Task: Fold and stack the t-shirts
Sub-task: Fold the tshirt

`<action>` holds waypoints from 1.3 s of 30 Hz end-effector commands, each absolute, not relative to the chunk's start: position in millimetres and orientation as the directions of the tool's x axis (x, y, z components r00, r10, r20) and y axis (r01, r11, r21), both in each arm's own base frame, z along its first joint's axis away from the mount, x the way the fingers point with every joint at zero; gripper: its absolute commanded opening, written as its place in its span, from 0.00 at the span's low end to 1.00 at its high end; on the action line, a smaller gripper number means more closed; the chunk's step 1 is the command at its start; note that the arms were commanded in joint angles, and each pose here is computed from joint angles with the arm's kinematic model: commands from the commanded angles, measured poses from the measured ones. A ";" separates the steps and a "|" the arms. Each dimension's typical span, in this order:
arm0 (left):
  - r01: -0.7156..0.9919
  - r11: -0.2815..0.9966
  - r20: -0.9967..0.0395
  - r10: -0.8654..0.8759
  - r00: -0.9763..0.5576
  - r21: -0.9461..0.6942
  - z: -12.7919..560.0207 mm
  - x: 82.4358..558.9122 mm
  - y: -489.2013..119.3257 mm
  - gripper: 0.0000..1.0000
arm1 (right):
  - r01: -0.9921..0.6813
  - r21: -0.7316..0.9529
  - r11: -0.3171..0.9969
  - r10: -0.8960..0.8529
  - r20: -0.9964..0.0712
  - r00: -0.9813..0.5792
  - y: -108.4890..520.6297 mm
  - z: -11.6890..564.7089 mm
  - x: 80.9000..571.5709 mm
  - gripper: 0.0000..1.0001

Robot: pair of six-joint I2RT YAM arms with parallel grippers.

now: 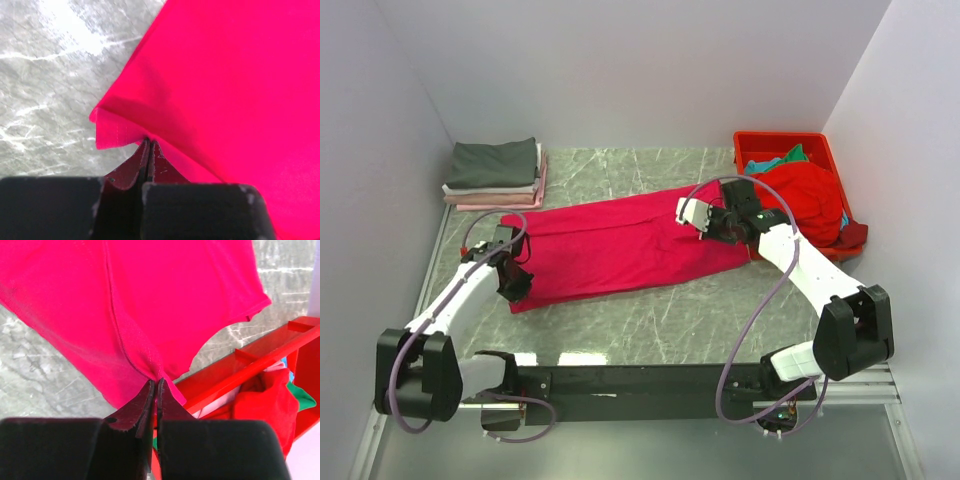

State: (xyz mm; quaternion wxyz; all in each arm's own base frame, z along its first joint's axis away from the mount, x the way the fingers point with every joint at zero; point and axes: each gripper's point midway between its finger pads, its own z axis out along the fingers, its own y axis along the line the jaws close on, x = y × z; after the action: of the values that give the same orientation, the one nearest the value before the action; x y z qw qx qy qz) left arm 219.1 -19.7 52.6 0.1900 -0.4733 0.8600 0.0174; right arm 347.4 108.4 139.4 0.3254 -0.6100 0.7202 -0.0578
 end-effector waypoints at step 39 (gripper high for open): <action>-0.796 0.599 -0.389 -0.755 -0.528 -0.083 57.9 295.4 9.1 0.00 | -0.649 -0.619 0.443 -0.844 -0.532 -0.069 126.6 201.2 441.6 0.00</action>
State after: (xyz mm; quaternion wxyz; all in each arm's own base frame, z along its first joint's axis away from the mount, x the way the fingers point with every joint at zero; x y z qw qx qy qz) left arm 279.0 3.5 47.2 0.1739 -0.4525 0.8732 0.0505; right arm 421.5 124.6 172.2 0.4060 -0.5400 0.7310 -0.0956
